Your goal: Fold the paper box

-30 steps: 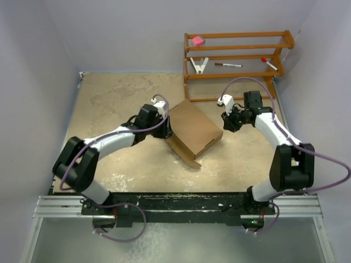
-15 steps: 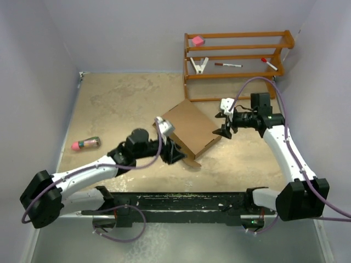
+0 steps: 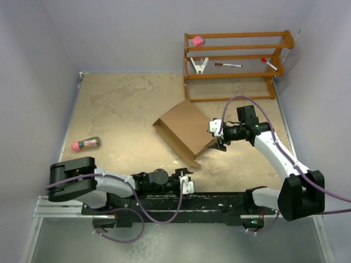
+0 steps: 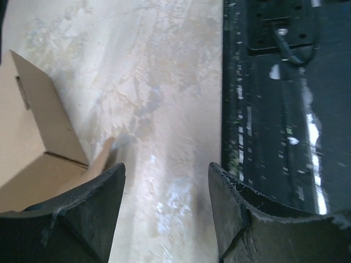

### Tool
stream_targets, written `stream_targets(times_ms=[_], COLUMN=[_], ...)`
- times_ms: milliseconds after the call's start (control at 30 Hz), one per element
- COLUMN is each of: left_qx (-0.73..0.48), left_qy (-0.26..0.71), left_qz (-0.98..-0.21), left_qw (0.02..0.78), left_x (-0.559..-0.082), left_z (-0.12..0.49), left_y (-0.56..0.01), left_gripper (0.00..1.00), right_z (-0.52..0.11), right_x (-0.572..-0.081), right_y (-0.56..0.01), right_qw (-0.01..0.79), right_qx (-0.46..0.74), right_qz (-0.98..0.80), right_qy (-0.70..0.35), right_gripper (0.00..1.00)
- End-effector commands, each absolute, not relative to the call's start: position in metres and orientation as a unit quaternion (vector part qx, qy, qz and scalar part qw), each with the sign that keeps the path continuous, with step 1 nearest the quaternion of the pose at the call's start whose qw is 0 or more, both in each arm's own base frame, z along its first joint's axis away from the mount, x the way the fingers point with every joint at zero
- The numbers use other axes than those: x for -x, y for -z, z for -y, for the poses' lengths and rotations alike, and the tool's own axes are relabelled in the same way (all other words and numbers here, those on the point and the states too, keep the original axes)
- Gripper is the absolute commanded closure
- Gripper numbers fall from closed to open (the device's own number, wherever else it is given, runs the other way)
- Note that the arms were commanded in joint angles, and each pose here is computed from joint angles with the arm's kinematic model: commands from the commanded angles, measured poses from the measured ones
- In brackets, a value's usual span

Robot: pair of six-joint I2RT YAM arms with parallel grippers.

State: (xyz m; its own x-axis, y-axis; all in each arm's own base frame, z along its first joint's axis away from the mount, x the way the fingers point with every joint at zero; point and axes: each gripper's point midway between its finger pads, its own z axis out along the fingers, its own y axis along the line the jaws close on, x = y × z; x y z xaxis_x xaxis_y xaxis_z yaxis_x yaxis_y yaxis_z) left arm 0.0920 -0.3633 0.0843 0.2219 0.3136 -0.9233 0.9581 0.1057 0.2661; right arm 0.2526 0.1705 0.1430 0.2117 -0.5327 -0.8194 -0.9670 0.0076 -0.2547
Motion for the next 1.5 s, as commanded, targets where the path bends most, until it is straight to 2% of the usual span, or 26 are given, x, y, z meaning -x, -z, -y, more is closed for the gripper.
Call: stream_targets(times_ms=[0,167,367,567,1067,1467], left_qx=[-0.564,-0.582,-0.592,-0.6,-0.603,-0.598], left_qy=[0.251,0.219,0.226,0.22,0.19,0.181], left_qz=[-0.49,-0.51,-0.524,-0.528,-0.544,-0.559], left_qw=[0.615,0.594,0.569,0.559,0.552,0.545], left_x=[-0.126,-0.139,-0.157,-0.17,-0.185,-0.192], left_z=[0.388,0.399,0.395,0.395,0.401,0.396], left_y=[-0.127,-0.115,-0.098,-0.085,-0.067,-0.057], left_gripper=[0.35,0.35,0.4,0.52,0.49,0.58], right_z=[-0.174,-0.175,-0.174,-0.173,-0.173,-0.173], right_x=[-0.263,-0.267,-0.271,-0.273,-0.275,-0.276], right_y=[-0.145,-0.145,-0.146,-0.145,-0.139,-0.137], right_qw=[0.44,0.442,0.444,0.441,0.433,0.428], right_qx=[0.672,0.67,0.665,0.66,0.657,0.654], right_qz=[-0.552,-0.555,-0.563,-0.57,-0.579,-0.585], right_qy=[-0.223,-0.217,-0.209,-0.209,-0.213,-0.216], right_gripper=[0.27,0.28,0.3,0.31,0.32,0.34])
